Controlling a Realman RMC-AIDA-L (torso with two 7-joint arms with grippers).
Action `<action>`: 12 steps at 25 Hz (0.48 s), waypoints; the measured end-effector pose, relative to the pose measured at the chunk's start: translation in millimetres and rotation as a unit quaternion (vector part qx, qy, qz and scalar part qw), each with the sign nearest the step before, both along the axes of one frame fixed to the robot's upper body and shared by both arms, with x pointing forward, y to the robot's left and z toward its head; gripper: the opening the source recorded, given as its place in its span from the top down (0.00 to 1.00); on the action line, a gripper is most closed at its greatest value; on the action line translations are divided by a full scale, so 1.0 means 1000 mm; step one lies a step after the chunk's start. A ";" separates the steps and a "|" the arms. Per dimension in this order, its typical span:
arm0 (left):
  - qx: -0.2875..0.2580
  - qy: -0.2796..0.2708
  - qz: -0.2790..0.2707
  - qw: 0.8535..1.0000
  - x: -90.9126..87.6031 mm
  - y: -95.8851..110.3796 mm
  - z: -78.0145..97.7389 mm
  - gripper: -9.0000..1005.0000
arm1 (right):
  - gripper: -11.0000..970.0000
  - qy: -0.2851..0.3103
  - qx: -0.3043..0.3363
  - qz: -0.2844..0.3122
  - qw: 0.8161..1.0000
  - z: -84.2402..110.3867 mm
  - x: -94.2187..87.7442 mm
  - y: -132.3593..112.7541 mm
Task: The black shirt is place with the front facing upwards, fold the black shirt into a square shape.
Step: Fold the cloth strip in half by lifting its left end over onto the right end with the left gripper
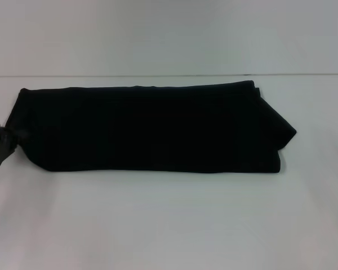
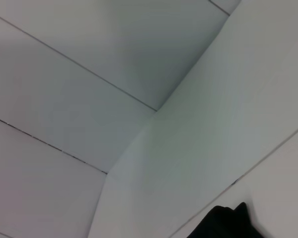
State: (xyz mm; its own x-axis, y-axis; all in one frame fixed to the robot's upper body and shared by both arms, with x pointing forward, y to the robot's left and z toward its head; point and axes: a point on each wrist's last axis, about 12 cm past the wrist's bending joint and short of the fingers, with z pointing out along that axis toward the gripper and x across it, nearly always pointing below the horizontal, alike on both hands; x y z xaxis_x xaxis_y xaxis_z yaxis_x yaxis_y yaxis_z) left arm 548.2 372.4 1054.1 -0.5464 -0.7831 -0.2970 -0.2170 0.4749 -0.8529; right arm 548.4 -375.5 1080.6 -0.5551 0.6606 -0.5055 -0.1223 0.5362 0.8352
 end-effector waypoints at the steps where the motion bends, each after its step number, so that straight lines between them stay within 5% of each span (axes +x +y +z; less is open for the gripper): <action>1: 0.000 0.000 0.000 1.000 0.000 0.000 0.000 0.95 | 0.19 -0.001 0.001 0.001 1.000 0.000 0.000 0.000; 12: -0.011 -0.037 -0.054 0.998 0.032 -0.028 0.025 0.93 | 0.20 -0.003 0.000 0.004 1.000 0.001 0.002 0.002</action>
